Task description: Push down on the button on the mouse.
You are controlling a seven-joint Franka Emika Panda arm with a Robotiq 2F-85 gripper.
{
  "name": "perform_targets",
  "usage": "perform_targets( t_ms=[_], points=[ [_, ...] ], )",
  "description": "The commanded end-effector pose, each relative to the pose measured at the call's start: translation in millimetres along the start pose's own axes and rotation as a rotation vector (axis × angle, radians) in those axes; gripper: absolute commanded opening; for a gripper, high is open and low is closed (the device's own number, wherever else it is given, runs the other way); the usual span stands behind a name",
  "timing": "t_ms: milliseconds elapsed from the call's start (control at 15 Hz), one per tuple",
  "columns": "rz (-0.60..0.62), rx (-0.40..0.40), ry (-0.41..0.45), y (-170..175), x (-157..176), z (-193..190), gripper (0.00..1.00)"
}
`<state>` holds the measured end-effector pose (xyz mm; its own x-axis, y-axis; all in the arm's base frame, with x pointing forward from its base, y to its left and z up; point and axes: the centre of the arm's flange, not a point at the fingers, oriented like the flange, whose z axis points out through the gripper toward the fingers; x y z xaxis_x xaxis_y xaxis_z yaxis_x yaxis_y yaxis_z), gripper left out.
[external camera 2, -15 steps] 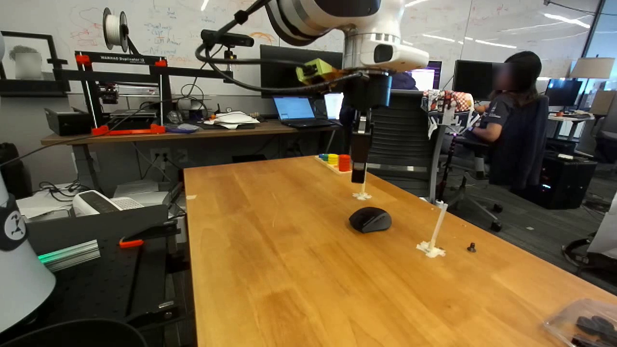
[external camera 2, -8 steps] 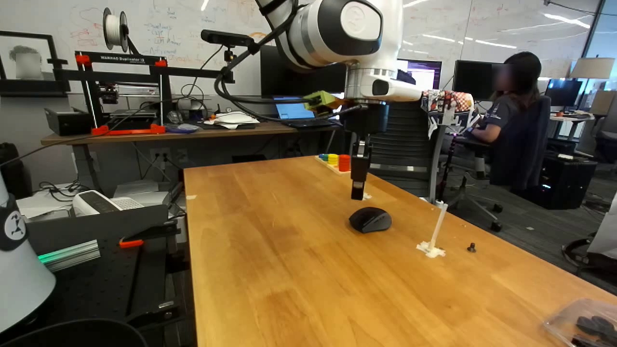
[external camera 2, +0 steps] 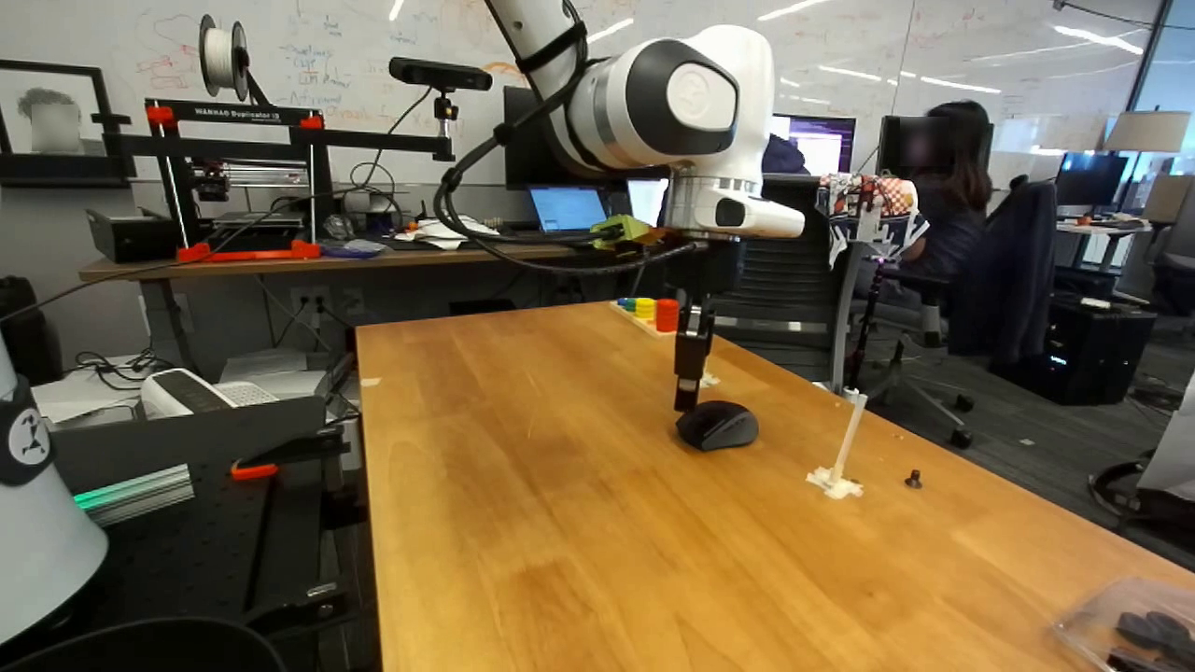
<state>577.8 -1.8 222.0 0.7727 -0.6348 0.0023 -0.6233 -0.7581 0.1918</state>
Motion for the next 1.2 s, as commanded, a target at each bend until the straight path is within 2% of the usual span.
perform_targets(
  t_ms=[0, 667, 1133],
  points=[
    [0.026, -0.012, 0.034, -15, 12, 10, 0.00],
    [0.012, -0.043, 0.091, -43, 11, 41, 0.00],
    [0.010, -0.047, 0.096, -46, 11, 40, 0.00]
  ],
)
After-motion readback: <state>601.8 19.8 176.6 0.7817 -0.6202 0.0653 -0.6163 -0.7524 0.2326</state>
